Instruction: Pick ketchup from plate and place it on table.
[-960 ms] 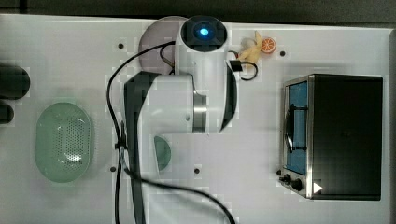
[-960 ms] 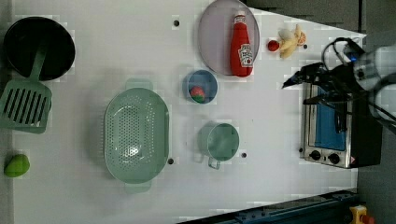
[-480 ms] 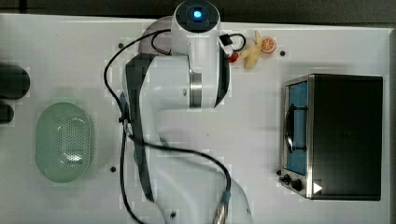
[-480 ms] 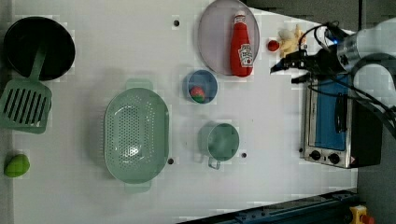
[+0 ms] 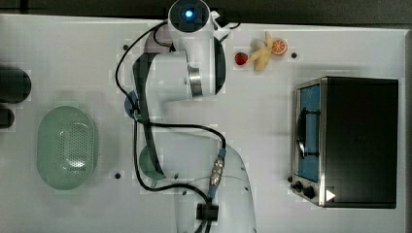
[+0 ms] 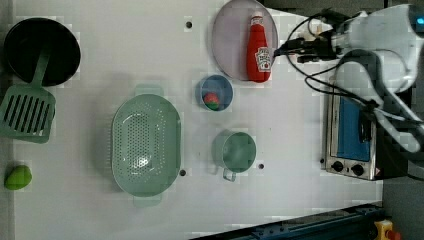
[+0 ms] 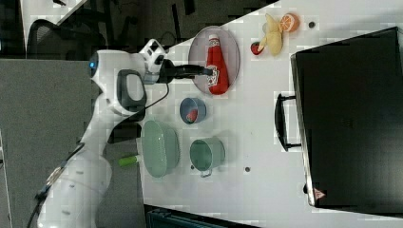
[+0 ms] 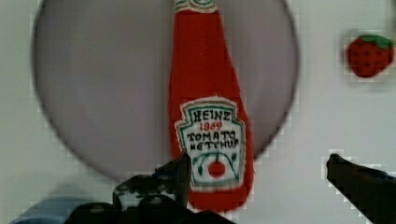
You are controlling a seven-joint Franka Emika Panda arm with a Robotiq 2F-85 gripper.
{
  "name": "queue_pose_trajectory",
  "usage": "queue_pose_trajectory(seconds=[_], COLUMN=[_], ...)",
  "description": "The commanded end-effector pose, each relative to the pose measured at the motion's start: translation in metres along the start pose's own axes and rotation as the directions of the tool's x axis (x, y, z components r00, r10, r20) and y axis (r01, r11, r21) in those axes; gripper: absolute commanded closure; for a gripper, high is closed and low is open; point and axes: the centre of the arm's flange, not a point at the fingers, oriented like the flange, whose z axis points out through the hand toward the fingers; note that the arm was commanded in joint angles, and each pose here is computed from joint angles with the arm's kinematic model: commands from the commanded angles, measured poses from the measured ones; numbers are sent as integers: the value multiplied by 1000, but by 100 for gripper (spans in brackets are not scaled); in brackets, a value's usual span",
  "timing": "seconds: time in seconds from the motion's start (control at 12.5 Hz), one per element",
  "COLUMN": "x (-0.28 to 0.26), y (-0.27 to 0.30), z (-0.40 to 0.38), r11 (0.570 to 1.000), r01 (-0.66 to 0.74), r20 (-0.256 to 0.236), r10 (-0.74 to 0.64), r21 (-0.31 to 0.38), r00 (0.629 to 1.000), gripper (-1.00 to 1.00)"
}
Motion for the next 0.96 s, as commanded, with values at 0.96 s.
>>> queue_pose_trajectory(seconds=[0.96], x=[28], y=[-25], z=[96], r11=[996], r01=[75], r20=[-70], r10=[-72], r21=[37], r00=[995], gripper=[-100])
